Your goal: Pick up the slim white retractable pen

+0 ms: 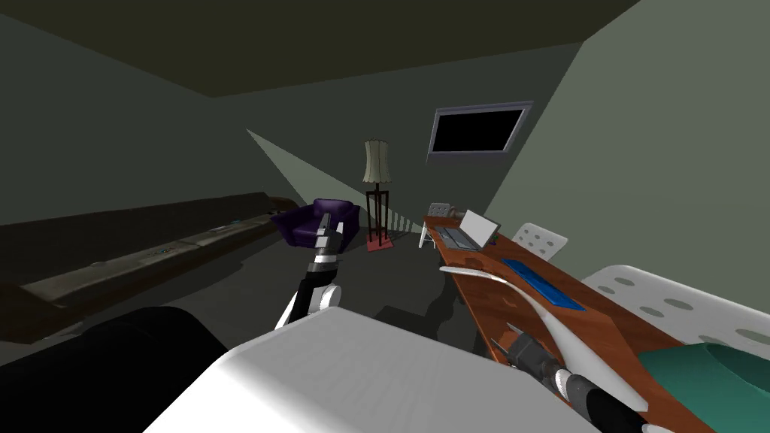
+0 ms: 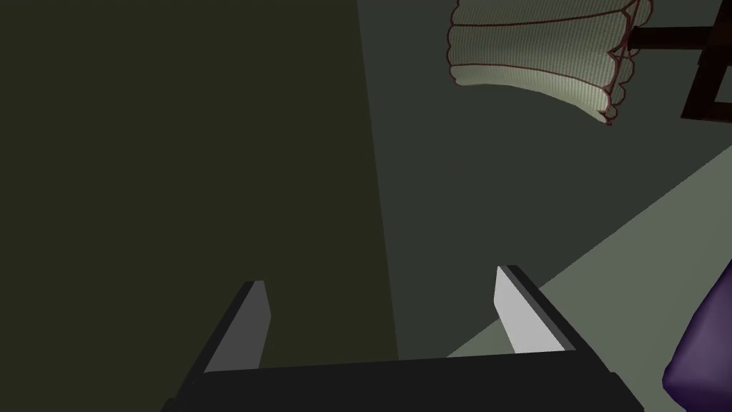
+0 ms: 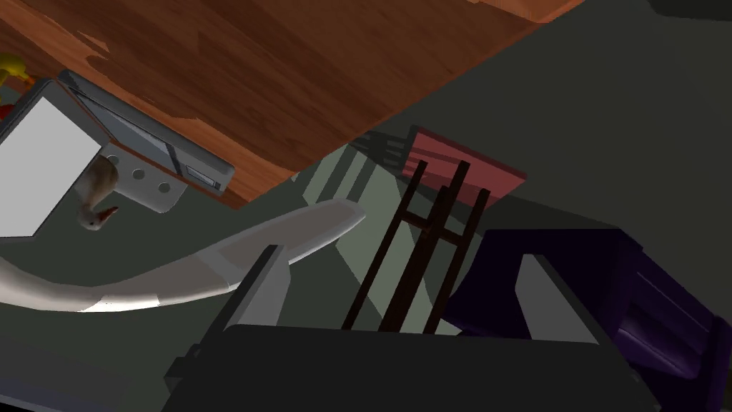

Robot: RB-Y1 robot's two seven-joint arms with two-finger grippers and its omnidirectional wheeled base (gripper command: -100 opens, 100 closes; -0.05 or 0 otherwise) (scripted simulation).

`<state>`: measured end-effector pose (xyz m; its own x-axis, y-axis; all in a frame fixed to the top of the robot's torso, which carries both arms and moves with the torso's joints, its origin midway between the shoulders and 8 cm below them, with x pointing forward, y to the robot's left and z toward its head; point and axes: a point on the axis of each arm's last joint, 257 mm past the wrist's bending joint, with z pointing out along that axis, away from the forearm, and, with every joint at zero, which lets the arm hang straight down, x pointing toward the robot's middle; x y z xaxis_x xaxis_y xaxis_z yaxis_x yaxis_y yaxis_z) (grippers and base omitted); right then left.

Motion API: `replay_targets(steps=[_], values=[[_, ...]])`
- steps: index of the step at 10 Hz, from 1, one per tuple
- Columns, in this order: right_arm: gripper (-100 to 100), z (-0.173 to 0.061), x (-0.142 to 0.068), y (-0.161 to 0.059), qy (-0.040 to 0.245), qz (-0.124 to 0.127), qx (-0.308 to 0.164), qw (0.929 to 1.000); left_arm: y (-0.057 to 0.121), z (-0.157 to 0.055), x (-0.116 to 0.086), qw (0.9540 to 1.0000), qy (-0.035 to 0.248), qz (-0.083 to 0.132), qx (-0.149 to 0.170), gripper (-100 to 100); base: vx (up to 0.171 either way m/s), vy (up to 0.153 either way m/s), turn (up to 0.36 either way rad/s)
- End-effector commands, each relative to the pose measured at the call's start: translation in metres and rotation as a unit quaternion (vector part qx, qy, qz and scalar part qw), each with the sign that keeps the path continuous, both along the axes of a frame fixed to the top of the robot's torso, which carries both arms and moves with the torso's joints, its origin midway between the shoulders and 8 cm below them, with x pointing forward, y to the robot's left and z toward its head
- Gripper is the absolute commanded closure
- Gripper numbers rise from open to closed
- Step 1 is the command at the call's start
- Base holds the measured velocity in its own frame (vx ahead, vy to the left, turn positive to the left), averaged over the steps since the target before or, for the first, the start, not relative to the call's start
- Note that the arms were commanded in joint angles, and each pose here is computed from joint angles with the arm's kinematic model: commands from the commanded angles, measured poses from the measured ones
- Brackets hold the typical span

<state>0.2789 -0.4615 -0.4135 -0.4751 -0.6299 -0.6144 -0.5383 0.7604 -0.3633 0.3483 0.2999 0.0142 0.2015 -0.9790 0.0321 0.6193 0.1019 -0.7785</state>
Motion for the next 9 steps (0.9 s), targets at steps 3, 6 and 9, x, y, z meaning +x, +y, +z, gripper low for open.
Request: replay_targets(steps=[3,6,9], values=[[-100,-0.021,-0.036,-0.036,0.051,0.025,-0.068,0.9961,0.000,0.000,0.000,1.0000,0.000,0.000,0.000,0,-0.048,-0.029,0.258],[-100,-0.030,-0.054,-0.052,0.077,0.045,-0.106,0.9904,0.000,0.000,0.000,1.0000,0.000,0.000,0.000,0,-0.041,-0.029,0.164],[-100,-0.043,-0.088,-0.077,0.120,0.069,-0.152,0.9786,0.000,0.000,0.000,1.0000,0.000,0.000,0.000,0,-0.042,-0.028,0.206]])
